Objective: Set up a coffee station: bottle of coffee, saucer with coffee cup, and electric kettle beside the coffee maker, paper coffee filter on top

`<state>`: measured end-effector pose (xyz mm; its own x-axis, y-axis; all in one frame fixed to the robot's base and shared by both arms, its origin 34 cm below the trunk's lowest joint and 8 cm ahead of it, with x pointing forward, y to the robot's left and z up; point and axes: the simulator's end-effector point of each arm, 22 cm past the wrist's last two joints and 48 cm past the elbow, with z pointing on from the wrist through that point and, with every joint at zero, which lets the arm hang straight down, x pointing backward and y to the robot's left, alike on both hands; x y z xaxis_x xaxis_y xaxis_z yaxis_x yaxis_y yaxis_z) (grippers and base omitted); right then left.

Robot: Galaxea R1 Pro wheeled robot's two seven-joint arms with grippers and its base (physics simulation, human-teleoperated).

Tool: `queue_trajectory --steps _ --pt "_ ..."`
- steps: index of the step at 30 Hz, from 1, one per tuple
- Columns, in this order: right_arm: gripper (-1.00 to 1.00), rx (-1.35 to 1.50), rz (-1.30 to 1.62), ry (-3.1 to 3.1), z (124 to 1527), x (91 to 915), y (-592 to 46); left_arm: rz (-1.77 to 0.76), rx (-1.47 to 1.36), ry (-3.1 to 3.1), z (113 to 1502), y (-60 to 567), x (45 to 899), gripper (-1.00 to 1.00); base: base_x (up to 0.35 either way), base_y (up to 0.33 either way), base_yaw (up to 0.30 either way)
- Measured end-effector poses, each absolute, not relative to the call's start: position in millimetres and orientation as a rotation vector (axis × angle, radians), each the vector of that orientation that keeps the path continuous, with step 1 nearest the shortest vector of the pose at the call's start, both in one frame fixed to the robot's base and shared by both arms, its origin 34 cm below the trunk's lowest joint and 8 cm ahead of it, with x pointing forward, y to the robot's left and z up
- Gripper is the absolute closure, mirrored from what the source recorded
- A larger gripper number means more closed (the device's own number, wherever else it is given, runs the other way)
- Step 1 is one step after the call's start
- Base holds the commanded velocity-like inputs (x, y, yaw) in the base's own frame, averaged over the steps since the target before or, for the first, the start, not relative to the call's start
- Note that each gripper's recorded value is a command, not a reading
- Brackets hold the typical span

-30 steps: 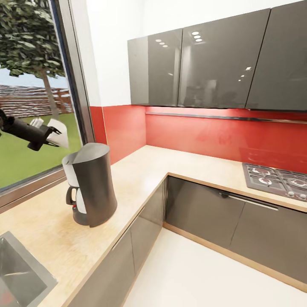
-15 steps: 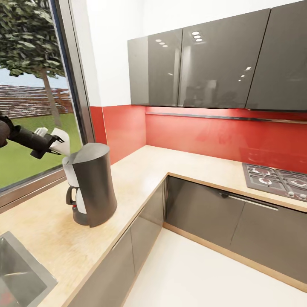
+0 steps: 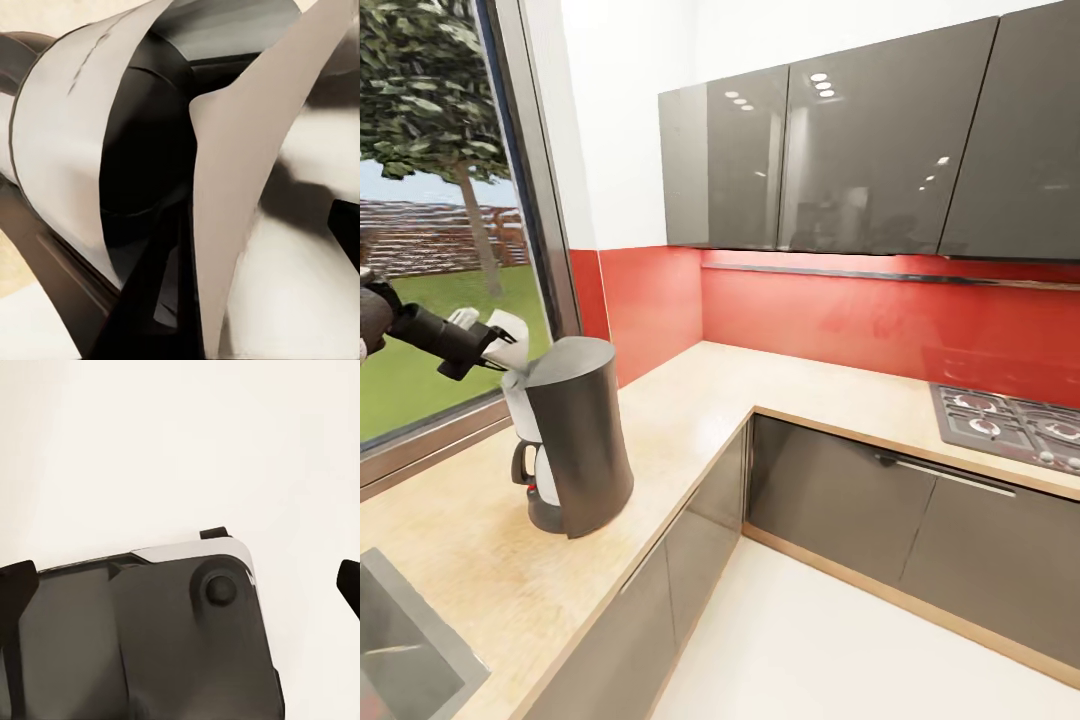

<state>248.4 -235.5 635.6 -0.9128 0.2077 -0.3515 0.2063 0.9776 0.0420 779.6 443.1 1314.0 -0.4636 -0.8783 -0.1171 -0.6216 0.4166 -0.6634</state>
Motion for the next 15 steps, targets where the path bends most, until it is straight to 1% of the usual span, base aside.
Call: queue_trajectory --steps 2,7,15 --pt "-1.00 0.299 0.006 2.764 635.6 248.2 -235.5 -0.762 -1.277 2.226 1311.9 443.5 779.3 1.00 0.024 0.000 0.000" --pt "-1.00 0.299 0.006 2.764 635.6 248.0 -235.6 -0.761 -1.278 2.229 1310.5 443.5 778.8 1.00 0.105 0.000 0.000" --pt "-1.00 0.299 0.005 2.764 635.5 248.0 -235.6 -0.760 -1.277 2.230 1310.3 443.7 778.8 1.00 0.013 0.000 0.000"
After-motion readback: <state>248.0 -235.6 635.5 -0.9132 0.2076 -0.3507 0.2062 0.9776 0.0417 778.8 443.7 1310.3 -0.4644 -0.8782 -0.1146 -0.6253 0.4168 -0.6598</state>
